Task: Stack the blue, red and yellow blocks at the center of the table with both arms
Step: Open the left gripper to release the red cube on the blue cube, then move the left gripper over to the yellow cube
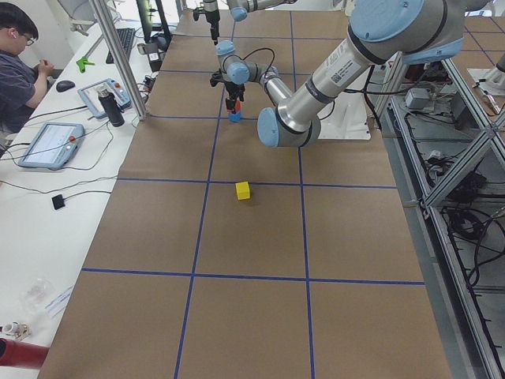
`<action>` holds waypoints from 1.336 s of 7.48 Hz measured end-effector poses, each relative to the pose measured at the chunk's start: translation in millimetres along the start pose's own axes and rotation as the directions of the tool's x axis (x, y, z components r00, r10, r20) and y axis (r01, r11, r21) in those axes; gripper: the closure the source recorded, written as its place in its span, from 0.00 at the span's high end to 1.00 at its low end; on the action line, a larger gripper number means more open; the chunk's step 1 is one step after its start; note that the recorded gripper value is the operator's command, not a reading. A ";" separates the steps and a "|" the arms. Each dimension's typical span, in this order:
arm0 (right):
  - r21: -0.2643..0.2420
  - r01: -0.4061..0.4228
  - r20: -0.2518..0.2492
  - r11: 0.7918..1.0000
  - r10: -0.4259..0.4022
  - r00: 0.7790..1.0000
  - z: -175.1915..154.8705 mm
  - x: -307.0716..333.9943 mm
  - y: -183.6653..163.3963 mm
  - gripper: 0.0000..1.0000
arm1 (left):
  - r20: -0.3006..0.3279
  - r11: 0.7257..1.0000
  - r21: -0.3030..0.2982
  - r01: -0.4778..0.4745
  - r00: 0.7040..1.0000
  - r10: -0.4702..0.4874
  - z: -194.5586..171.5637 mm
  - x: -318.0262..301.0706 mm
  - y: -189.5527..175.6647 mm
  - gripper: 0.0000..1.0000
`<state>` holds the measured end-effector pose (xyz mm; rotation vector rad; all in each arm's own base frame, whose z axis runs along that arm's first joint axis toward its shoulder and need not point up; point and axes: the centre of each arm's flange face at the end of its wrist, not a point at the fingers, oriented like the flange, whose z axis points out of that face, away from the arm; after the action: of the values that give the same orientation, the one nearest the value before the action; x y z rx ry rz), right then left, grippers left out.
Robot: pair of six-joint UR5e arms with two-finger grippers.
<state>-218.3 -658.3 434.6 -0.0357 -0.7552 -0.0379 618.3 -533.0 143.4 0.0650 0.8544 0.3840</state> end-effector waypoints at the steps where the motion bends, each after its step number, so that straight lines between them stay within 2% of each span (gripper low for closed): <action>1: 0.001 0.002 0.001 1.000 -0.002 1.000 -0.5 -0.7 -0.3 1.00 | -0.004 1.000 0.006 0.008 1.000 -0.008 -2.0 -0.6 -0.5 1.00; 3: 0.002 0.003 0.002 1.000 -0.003 1.000 -1.4 -1.7 -0.7 1.00 | -0.011 0.999 0.035 0.027 1.000 -0.027 -30.6 -5.9 -6.7 1.00; 5: 0.004 0.006 0.007 1.000 -0.006 1.000 -3.5 -3.4 -0.7 1.00 | -0.007 0.996 0.060 0.067 0.998 -0.066 -93.4 -23.7 -6.4 1.00; 6: 0.006 0.007 0.009 1.000 -0.007 1.000 -4.7 -4.2 -0.7 1.00 | -0.004 0.994 0.063 0.089 0.996 -0.089 -117.3 -52.3 10.6 1.00; 9: 0.009 0.009 0.006 1.000 -0.009 1.000 -4.8 -4.6 -1.1 1.00 | 0.041 0.982 0.060 0.179 0.982 -0.182 -113.5 -199.1 127.5 1.00; 10: 0.008 0.009 0.003 1.000 -0.009 1.000 -3.3 -4.5 -0.5 1.00 | 0.077 0.969 0.056 0.242 0.966 -0.246 -103.1 -241.5 159.4 1.00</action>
<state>-219.3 -658.9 429.1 -0.0247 -0.7588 -0.0437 349.9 -480.8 283.2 0.0177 0.7784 0.1287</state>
